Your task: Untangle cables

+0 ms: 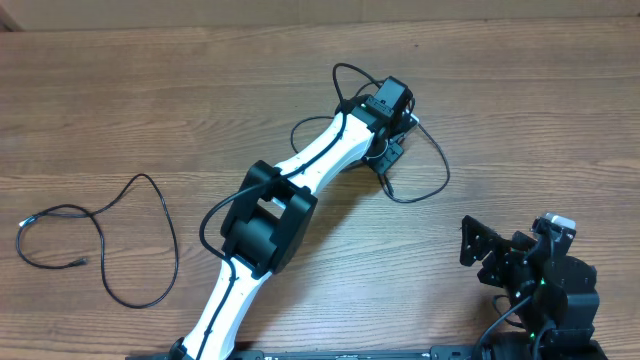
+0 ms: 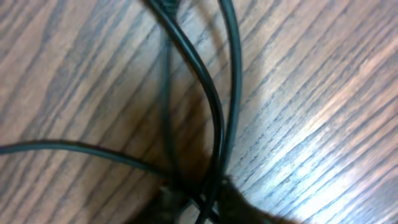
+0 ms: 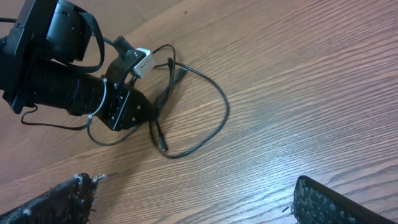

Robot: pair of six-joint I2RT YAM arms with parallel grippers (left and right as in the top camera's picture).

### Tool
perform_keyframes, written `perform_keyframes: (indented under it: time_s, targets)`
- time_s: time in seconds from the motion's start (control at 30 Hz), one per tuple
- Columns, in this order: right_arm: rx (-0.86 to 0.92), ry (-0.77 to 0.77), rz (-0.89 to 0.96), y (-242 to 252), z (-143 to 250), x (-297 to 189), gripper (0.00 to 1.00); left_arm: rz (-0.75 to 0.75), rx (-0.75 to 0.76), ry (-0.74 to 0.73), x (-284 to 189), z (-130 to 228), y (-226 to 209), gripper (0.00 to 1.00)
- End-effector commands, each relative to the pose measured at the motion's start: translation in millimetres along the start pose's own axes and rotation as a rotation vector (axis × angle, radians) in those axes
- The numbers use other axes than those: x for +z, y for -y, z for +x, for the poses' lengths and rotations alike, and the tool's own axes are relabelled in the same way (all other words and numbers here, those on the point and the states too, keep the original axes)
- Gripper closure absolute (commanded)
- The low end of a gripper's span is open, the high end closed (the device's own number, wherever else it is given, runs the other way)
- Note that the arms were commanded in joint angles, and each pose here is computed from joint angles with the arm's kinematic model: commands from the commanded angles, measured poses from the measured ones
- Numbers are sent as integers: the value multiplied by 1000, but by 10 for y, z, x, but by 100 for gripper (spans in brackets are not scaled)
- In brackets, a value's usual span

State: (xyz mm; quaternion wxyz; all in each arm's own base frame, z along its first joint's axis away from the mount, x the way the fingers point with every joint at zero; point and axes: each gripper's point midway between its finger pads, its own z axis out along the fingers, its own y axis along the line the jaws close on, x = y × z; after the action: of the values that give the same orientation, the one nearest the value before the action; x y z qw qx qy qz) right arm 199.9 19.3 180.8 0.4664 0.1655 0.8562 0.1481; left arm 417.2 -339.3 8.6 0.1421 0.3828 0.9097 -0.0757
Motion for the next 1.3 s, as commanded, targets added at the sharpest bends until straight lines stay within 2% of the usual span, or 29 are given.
perform_keyframes:
  time_s: [0.0,0.2,0.33,0.53,0.77,0.9,1.03,1.17,1.27]
  targets:
    - [-1,31,-2,-15,-74,-42,0,11,6,-25,73,62,29,96]
    - [-1,30,-2,-15,-73,-42,0,10,6,-17,-99,-9,32,96]
    - [-1,31,-2,-16,-75,-42,0,4,10,30,-500,-226,35,96]
    - [-1,31,-2,-16,-75,-42,0,19,26,193,-1483,-665,112,96]
    - [-1,31,-2,-15,-74,-42,0,56,61,429,-2554,-978,268,96]
    - [-1,31,-2,-15,-74,-42,0,45,74,524,-3018,-1005,300,96]
    - [-1,31,-2,-15,-74,-42,0,35,84,596,-3384,-989,329,91]
    - [-1,31,-2,-15,-74,-42,0,29,89,640,-3605,-969,347,81]
    - [-1,31,-2,-15,-74,-42,0,28,91,657,-3685,-961,356,81]
